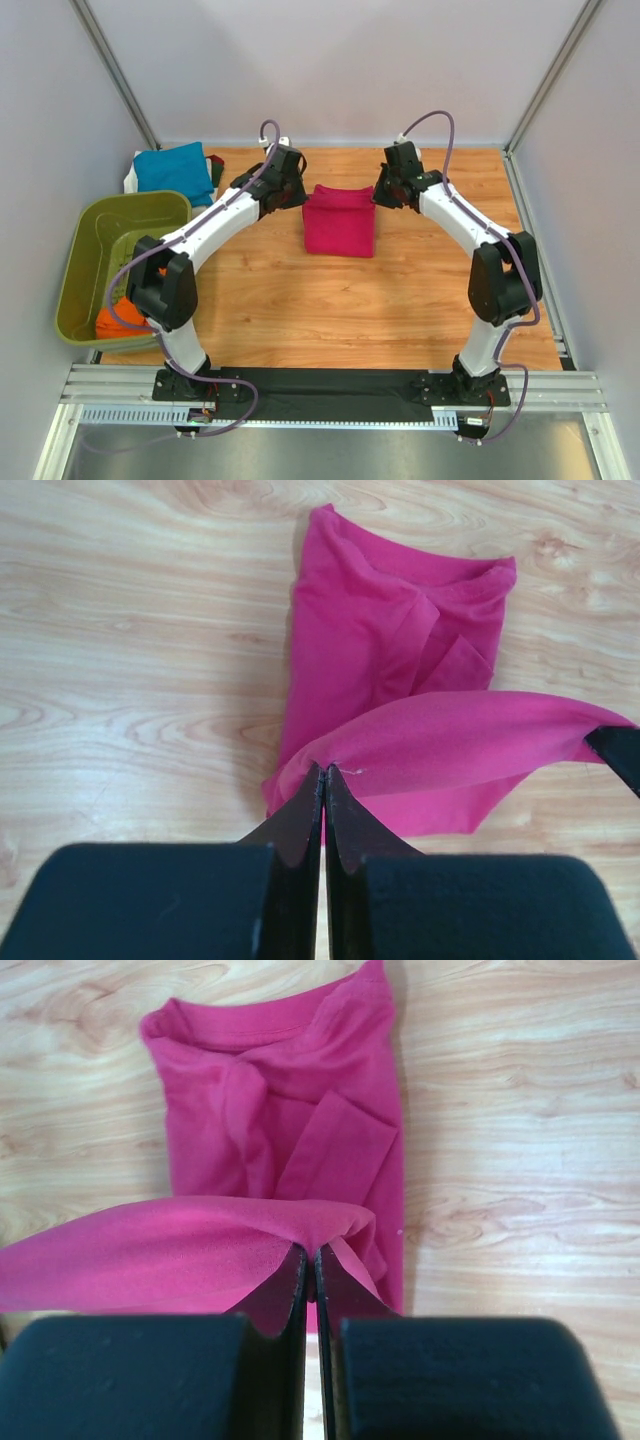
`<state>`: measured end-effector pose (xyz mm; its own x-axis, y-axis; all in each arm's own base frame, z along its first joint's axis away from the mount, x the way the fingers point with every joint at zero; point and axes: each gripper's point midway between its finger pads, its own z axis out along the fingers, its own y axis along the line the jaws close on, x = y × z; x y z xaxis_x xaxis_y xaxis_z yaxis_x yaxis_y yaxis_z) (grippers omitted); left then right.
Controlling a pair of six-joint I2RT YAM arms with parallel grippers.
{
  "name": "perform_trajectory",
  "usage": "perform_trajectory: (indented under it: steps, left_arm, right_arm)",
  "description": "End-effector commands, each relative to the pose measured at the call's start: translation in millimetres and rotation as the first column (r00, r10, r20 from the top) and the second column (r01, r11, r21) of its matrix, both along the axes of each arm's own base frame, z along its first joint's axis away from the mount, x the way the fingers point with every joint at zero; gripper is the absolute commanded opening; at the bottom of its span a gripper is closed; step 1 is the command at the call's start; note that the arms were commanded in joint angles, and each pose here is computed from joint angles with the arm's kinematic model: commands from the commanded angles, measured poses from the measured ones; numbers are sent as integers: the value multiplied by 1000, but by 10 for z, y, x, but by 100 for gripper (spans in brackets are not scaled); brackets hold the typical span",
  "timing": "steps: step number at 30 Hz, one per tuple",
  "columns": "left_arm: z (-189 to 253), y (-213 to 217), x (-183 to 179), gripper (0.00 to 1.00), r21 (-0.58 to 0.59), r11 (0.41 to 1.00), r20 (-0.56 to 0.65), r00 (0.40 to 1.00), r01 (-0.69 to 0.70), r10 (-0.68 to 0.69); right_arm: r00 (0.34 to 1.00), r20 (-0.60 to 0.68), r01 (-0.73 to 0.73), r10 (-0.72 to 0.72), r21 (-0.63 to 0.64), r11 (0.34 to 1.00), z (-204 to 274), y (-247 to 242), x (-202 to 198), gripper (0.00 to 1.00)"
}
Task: Fold and stack the t-shirts
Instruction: Fold the tshirt
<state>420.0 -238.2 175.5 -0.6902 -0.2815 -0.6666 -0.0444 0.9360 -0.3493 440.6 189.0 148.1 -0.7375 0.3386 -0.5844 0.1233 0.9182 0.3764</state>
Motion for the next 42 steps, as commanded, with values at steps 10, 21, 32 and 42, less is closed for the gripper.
perform_trajectory:
  steps: [10,21,32,42]
  left_arm:
    - [-371,-42,924,0,34,998,11,998,-58,58]
    - [-707,-54,1513,37,-4,999,1,999,-44,44]
    - [510,-207,1095,80,-166,969,231,962,185,-144]
    - [20,-521,951,0,-324,926,124,979,197,-165]
  right_arm:
    - [998,28,54,-54,5,999,-399,-255,891,0]
    - [999,47,-25,21,91,996,-548,-168,1501,55]
    - [966,248,-122,69,202,972,416,-23,1198,49]
    - [974,164,-201,160,281,938,-56,316,1092,2]
